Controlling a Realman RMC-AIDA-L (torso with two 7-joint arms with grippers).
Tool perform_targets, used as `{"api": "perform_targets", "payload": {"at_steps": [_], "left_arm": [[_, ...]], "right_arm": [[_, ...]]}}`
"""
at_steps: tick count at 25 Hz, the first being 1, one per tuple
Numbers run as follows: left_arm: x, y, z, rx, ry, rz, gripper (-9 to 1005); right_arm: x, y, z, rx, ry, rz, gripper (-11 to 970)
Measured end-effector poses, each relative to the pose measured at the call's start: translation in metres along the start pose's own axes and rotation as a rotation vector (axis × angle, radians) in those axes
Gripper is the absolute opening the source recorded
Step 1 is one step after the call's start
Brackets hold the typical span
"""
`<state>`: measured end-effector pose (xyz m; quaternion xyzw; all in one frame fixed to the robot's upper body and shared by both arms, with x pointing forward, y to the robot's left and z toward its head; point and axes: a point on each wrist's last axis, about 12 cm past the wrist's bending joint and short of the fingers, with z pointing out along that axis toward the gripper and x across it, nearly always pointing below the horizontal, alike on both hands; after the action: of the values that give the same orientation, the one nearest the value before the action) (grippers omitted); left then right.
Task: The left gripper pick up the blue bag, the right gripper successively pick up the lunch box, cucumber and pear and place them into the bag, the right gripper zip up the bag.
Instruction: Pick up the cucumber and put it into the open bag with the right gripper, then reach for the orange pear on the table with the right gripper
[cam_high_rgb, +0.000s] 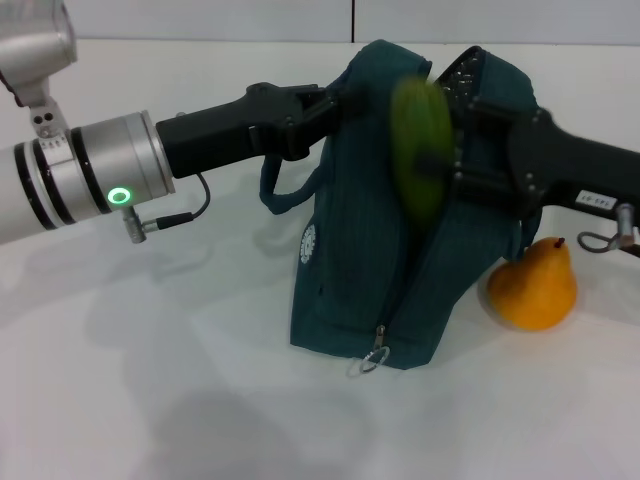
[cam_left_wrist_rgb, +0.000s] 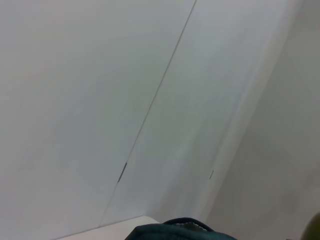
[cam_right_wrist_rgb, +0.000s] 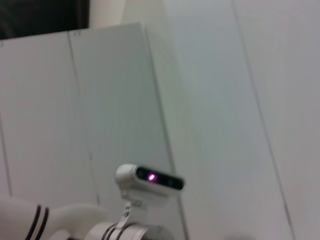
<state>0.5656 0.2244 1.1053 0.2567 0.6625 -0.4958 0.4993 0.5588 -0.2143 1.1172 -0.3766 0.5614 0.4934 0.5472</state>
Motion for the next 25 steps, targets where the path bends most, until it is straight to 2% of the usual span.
{"api": "perform_targets", "payload": {"at_steps": [9,12,16,17,19,25], "left_arm": [[0.002,0.0,-0.001,-0.001,0.002,-0.004,42],[0.003,0.0,0.0,-0.001,0.004,-0.011,42],[0.005,0.0,-0.002,-0.005,0.004,-0.017,42],[0.006,0.0,-0.003,-0.006,0.004,-0.018,42],[0.006,0.0,-0.003,-0.007,0.005,-0.018,42],[0.012,-0.001,-0.002,-0.008,0.01,-0.02,42]], "right_arm": [[-0.001,0.004,-0.025,0.089,-0.102,-0.011,793],[-0.001,0.014,-0.045,0.102,-0.153,-0.069,834],[0.009,0.031,-0.081,0.191,-0.194,-0.122,847],[0.009,0.031,-0.081,0.191,-0.194,-0.122,846],[0.035,0.046,-0.104,0.296,-0.148,-0.105,846],[0.073,0.064,-0.112,0.438,-0.116,-0.073,842]]}}
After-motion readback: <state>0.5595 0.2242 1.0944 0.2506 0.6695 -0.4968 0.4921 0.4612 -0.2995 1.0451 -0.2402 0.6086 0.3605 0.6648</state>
